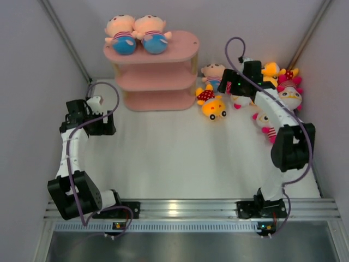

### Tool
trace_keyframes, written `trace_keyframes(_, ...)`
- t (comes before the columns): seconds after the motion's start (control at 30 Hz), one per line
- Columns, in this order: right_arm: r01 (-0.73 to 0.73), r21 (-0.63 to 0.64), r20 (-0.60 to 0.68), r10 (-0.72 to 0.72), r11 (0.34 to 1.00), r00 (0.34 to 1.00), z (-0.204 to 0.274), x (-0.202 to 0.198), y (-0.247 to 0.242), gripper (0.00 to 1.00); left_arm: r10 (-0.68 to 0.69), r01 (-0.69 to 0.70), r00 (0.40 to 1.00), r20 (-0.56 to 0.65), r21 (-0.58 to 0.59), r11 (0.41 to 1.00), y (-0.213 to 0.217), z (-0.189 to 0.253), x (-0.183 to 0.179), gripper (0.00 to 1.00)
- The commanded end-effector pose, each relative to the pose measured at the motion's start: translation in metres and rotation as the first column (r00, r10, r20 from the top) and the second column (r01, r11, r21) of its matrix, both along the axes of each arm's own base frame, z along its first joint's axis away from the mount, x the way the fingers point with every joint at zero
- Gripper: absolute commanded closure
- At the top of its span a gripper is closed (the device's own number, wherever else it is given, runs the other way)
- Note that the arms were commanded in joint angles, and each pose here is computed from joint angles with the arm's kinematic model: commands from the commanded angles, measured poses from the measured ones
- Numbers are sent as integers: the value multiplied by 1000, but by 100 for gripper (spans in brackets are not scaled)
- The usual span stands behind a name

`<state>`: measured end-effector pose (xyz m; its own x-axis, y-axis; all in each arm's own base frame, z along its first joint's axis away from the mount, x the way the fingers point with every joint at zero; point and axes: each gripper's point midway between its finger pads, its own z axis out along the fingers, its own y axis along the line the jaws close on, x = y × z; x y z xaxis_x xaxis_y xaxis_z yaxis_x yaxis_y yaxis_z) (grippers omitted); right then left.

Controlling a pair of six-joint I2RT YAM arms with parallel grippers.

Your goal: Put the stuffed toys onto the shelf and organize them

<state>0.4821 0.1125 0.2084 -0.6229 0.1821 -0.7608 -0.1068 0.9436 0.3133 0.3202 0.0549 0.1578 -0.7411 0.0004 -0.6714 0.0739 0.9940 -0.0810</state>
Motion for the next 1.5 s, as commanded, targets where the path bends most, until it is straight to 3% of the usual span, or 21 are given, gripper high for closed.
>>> trace_keyframes(0.0, -24, -60, -188, 13, 998, 982, -64, 4, 20, 1, 31, -32, 999, 17, 26, 999, 9, 2, 3, 2)
trace_keyframes(0.23, -25, -127, -296, -13, 992, 955, -143, 6, 34, 1, -147, 147, 989, 16, -95, 985, -27, 4, -5, 2)
trace_keyframes(0.3, -62, -91, -301, 32, 994, 953, -151, -5, 40, 27, -210, 213, 977, 38, -149, 966, -42, 11, -12, 2)
trace_keyframes(0.4, -119, -34, -264, 106, 992, 959, -137, -27, 48, 78, -311, 325, 945, 100, -208, 922, -65, 23, -20, 5)
trace_keyframes(0.43, -136, -31, -250, 124, 990, 960, -130, -33, 47, 87, -324, 342, 939, 113, -218, 914, -68, 26, -21, 8)
trace_keyframes(0.47, -172, -4, -202, 168, 985, 965, -105, -43, 52, 93, -349, 370, 928, 128, -212, 905, -73, 29, -22, 17)
trace_keyframes(0.5, -204, 7, -222, 201, 979, 954, -107, -61, 52, 99, -367, 390, 919, 143, -206, 897, -78, 32, -23, 18)
trace_keyframes(0.63, -514, 100, -146, 524, 852, 839, -53, -136, 81, 100, -517, 535, 838, 172, -77, 841, -104, 39, -28, 13)
trace_keyframes(0.7, -586, 112, -216, 596, 802, 774, -51, -176, 90, 100, -599, 608, 777, 194, 21, 794, -117, 48, -29, 10)
trace_keyframes(0.73, -638, 70, -208, 637, 767, 742, -45, -186, 90, 100, -694, 691, 691, 202, 100, 716, -135, 51, -33, 9)
trace_keyframes(0.8, -702, 58, -219, 695, 710, 685, -38, -207, 103, 100, -779, 744, 588, 218, 231, 626, -150, 67, -35, 7)
trace_keyframes(0.87, -755, 52, -226, 744, 654, 628, -32, -225, 109, 100, -812, 731, 561, 162, 362, 578, -150, 86, -25, 6)
trace_keyframes(0.97, -836, 55, -214, 824, 546, 525, -27, -250, 130, 100, -880, 722, 473, 40, 555, 413, -139, 98, -25, 4)
trace_keyframes(1.0, -882, 36, -198, 868, 471, 455, -23, -262, 143, 100, -907, 706, 422, 7, 624, 334, -136, 107, -34, 2)
trace_keyframes(1.03, -903, 51, -199, 890, 427, 410, -25, -269, 151, 100, -954, 672, 289, -77, 727, 145, -139, 112, -39, 2)
trace_keyframes(1.07, -920, 52, -188, 909, 388, 373, -20, -275, 159, 100, -969, 610, 220, -110, 791, 49, -138, 117, -56, 2)
trace_keyframes(1.1, -946, 47, -181, 934, 321, 308, -20, -285, 169, 100, -975, 503, 87, -204, 854, -134, -144, 124, -64, 2)
trace_keyframes(1.13, -954, 74, -197, 942, 291, 272, -24, -289, 174, 100, -972, 437, 32, -231, 878, -194, -147, 128, -73, 2)
trace_keyframes(1.2, -965, 70, -203, 951, 253, 235, -19, -292, 183, 100, -966, 308, -96, -238, 916, -256, -160, 129, -102, 2)
trace_keyframes(1.33, -975, 94, -220, 959, 203, 179, -17, -289, 204, 100, -843, 29, -286, -455, 876, -482, -172, 97, -140, 2)
trace_keyframes(1.47, -982, 72, -181, 970, 176, 161, -1, -280, 227, 100, -783, 26, -390, -484, 844, -535, -177, 69, -157, 2)
